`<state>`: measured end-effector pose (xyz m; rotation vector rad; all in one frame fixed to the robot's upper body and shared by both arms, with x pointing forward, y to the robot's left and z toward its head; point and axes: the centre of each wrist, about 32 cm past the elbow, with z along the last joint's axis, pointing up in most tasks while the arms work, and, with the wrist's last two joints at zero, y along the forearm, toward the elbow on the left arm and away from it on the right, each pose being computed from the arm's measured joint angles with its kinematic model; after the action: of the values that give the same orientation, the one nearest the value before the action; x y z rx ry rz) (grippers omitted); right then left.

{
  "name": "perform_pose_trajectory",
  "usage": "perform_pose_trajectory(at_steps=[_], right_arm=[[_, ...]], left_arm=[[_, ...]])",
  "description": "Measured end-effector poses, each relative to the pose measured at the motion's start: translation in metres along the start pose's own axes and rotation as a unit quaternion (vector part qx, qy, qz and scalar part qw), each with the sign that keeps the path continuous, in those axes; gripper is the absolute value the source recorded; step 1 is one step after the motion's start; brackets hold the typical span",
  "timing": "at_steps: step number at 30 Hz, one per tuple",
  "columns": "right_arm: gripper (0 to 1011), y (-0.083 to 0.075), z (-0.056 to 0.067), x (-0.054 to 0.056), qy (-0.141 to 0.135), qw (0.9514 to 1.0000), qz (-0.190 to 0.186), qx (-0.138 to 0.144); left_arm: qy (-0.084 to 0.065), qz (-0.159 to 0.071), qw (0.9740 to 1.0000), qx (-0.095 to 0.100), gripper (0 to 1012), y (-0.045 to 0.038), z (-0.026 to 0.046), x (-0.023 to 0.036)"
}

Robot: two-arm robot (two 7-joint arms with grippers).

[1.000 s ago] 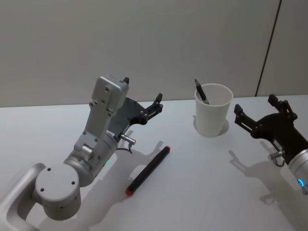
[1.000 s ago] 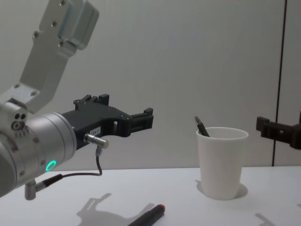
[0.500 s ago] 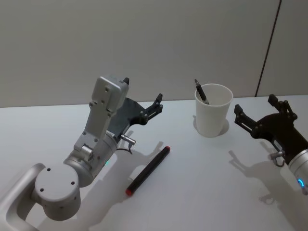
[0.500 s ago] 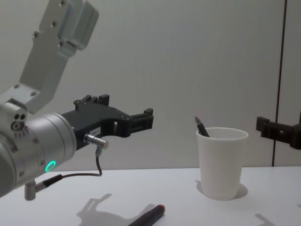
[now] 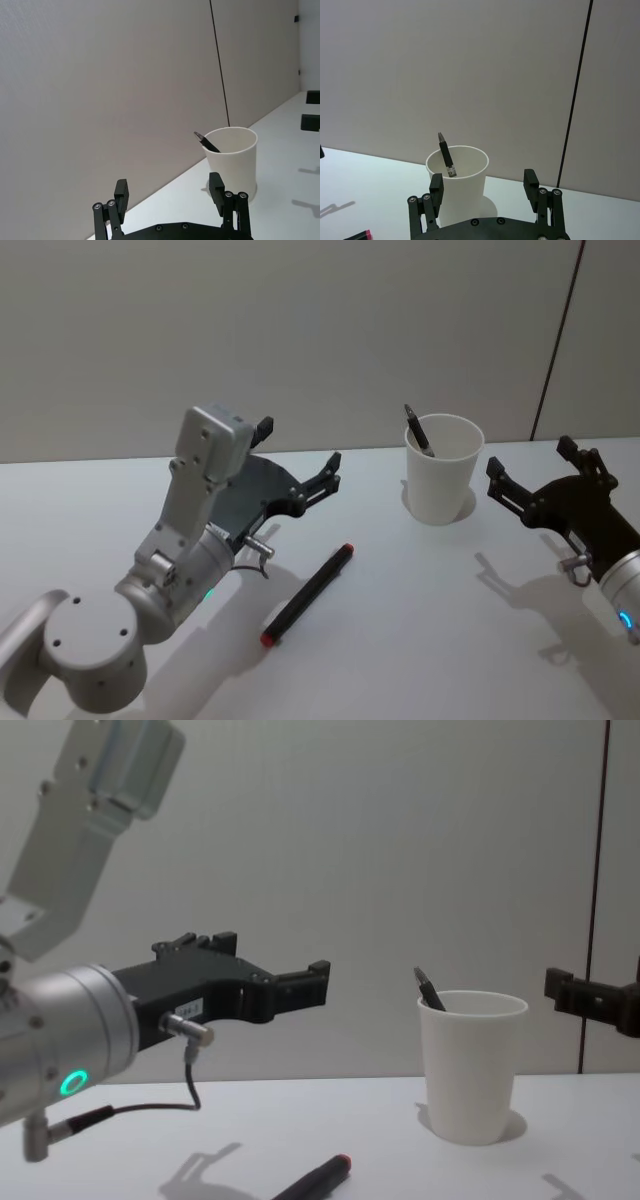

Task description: Place the pen into the pen holder.

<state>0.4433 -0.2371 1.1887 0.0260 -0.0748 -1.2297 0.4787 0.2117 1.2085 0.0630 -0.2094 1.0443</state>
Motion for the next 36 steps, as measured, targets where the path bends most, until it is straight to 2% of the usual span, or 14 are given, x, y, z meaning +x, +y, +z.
perform_pose_trajectory(at_steps=[10, 16, 21, 26, 27, 29, 31, 36], right_arm=[[1001, 0.000, 0.000, 0.000, 0.000, 1.0000, 0.000, 0.000], [1001, 0.000, 0.000, 0.000, 0.000, 1.0000, 0.000, 0.000], [1001, 0.000, 0.000, 0.000, 0.000, 1.0000, 0.000, 0.000], [1001, 0.000, 0.000, 0.000, 0.000, 1.0000, 0.000, 0.000], [1001, 0.000, 0.000, 0.000, 0.000, 1.0000, 0.000, 0.000], [1001, 0.000, 0.000, 0.000, 0.000, 1.0000, 0.000, 0.000], [1001, 0.000, 0.000, 0.000, 0.000, 1.0000, 0.000, 0.000], [1001, 0.000, 0.000, 0.000, 0.000, 1.0000, 0.000, 0.000]], left_arm=[[0.017, -0.019, 0.9994, 0.025, 1001, 0.0203, 0.0039, -0.0006], [0.030, -0.031, 0.9977, 0.053, 1001, 0.0343, 0.0067, -0.0034], [0.036, -0.039, 0.9961, 0.070, 1001, 0.0410, 0.0077, -0.0052], [0.048, -0.055, 0.9925, 0.098, 1001, 0.0503, 0.0087, -0.0087], [0.048, -0.055, 0.9925, 0.098, 1001, 0.0503, 0.0087, -0.0087], [0.053, -0.063, 0.9904, 0.111, 1001, 0.0540, 0.0091, -0.0102], [0.055, -0.065, 0.9898, 0.115, 1001, 0.0547, 0.0091, -0.0105], [0.065, -0.080, 0.9849, 0.140, 1001, 0.0601, 0.0092, -0.0138]])
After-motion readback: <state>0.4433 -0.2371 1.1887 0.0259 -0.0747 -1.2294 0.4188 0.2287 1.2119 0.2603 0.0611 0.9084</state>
